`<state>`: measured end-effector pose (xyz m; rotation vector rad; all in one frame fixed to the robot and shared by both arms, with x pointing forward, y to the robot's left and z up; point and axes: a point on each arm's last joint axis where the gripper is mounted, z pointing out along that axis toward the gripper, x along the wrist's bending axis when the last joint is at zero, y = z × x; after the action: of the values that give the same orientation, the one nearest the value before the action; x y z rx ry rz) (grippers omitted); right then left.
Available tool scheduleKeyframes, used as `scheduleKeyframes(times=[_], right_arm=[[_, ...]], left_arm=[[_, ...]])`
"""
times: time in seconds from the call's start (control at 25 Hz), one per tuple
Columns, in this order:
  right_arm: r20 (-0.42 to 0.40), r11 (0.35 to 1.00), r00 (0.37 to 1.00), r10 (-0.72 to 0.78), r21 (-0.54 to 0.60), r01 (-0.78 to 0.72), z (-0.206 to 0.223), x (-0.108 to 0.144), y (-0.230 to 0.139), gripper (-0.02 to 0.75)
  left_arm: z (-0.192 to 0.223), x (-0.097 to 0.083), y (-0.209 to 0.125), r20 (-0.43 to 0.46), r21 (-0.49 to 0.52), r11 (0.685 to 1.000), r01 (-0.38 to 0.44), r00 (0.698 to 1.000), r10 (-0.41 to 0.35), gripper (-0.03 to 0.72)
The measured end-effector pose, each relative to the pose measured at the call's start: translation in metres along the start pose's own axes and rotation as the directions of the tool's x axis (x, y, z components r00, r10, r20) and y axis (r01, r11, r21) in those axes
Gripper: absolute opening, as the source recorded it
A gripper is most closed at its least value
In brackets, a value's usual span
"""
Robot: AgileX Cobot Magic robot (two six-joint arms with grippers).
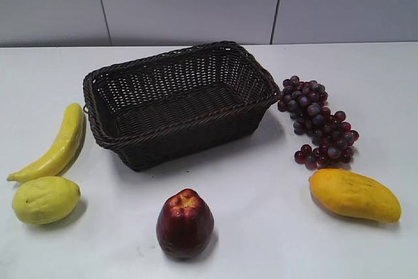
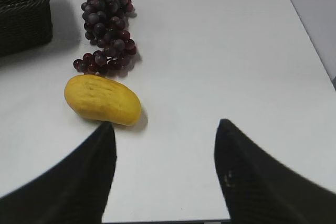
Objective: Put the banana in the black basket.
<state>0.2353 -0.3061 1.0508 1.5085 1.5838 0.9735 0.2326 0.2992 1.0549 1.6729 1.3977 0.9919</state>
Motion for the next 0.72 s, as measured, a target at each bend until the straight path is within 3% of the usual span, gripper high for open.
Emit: scheduleKeyframes(times=[0.72], right_arm=[[0.000, 1.000, 1.000, 0.000, 0.000, 0.000, 0.0000, 0.0000, 0.0000, 0.482]], left_arm=[[0.0000, 0.0001, 0.0000, -0.001, 0.000, 1.000, 0.000, 1.000, 0.000, 0.236]])
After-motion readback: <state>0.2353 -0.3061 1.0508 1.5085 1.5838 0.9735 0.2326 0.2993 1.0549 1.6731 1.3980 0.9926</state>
